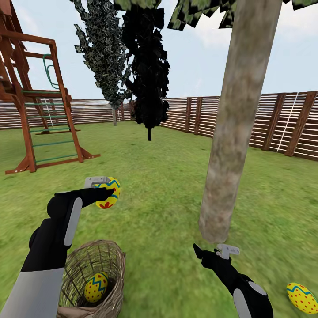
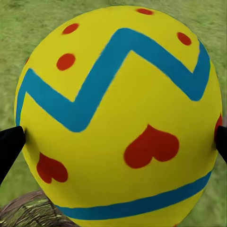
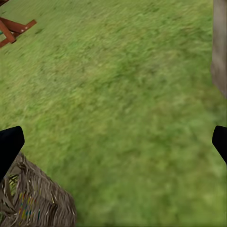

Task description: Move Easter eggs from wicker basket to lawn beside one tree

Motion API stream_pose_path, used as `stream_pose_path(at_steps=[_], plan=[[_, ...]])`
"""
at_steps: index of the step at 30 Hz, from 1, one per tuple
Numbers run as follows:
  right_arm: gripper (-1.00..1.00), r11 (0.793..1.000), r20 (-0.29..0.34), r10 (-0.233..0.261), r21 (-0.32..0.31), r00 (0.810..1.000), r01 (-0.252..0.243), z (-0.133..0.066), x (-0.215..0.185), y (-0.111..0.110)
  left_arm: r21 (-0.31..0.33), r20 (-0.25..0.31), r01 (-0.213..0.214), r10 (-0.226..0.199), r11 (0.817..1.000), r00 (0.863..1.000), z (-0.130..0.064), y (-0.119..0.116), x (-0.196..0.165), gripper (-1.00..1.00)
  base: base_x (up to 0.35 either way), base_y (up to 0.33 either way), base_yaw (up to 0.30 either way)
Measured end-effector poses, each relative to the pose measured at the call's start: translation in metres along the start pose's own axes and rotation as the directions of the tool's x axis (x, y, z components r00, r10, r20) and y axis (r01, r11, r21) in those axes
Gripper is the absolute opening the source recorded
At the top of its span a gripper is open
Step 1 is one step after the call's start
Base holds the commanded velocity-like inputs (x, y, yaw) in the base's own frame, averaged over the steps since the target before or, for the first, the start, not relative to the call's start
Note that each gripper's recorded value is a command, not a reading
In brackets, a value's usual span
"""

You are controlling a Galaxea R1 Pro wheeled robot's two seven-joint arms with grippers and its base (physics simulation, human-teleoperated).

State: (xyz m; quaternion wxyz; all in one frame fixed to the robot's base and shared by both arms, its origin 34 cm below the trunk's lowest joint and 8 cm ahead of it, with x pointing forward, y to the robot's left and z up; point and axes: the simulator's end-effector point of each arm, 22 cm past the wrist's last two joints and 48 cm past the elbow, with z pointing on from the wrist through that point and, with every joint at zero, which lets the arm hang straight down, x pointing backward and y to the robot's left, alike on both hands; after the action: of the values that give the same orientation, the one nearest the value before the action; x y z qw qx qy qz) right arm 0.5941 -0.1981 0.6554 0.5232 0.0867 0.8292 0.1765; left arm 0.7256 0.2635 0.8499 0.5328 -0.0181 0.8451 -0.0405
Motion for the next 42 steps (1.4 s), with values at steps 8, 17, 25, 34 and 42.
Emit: stream_pose_path(at_steps=[8, 17, 25, 34, 42], plan=[[1.00, 1.000, 0.000, 0.000, 0.000, 1.000, 0.000, -0.003, -0.015, 0.006, 0.000, -0.001, 0.000, 0.000, 1.000, 1.000, -0.004, -0.001, -0.016, -1.00, 0.000, 0.000, 0.000], [1.00, 1.000, 0.000, 0.001, 0.001, 1.000, -0.001, -0.008, -0.033, 0.013, -0.030, -0.020, 0.002, -0.002, 1.000, 1.000, -0.005, 0.004, -0.028, -1.00, 0.000, 0.000, 0.000], [1.00, 1.000, -0.022, 0.006, 0.006, 1.000, -0.006, -0.009, -0.038, 0.016, -0.030, -0.031, -0.013, 0.012, 0.999, 0.999, -0.007, -0.002, -0.040, -1.00, 0.000, 0.000, 0.000], [1.00, 1.000, -0.030, 0.007, 0.008, 1.000, -0.007, -0.013, -0.050, 0.022, -0.025, -0.040, -0.019, 0.018, 1.000, 0.999, -0.010, -0.007, -0.054, -1.00, 0.000, 0.000, 0.000], [1.00, 1.000, -0.031, 0.008, 0.008, 0.999, -0.008, -0.017, -0.064, 0.028, -0.025, -0.040, -0.020, 0.019, 1.000, 0.999, -0.015, -0.008, -0.069, -1.00, 0.000, 0.000, 0.000]])
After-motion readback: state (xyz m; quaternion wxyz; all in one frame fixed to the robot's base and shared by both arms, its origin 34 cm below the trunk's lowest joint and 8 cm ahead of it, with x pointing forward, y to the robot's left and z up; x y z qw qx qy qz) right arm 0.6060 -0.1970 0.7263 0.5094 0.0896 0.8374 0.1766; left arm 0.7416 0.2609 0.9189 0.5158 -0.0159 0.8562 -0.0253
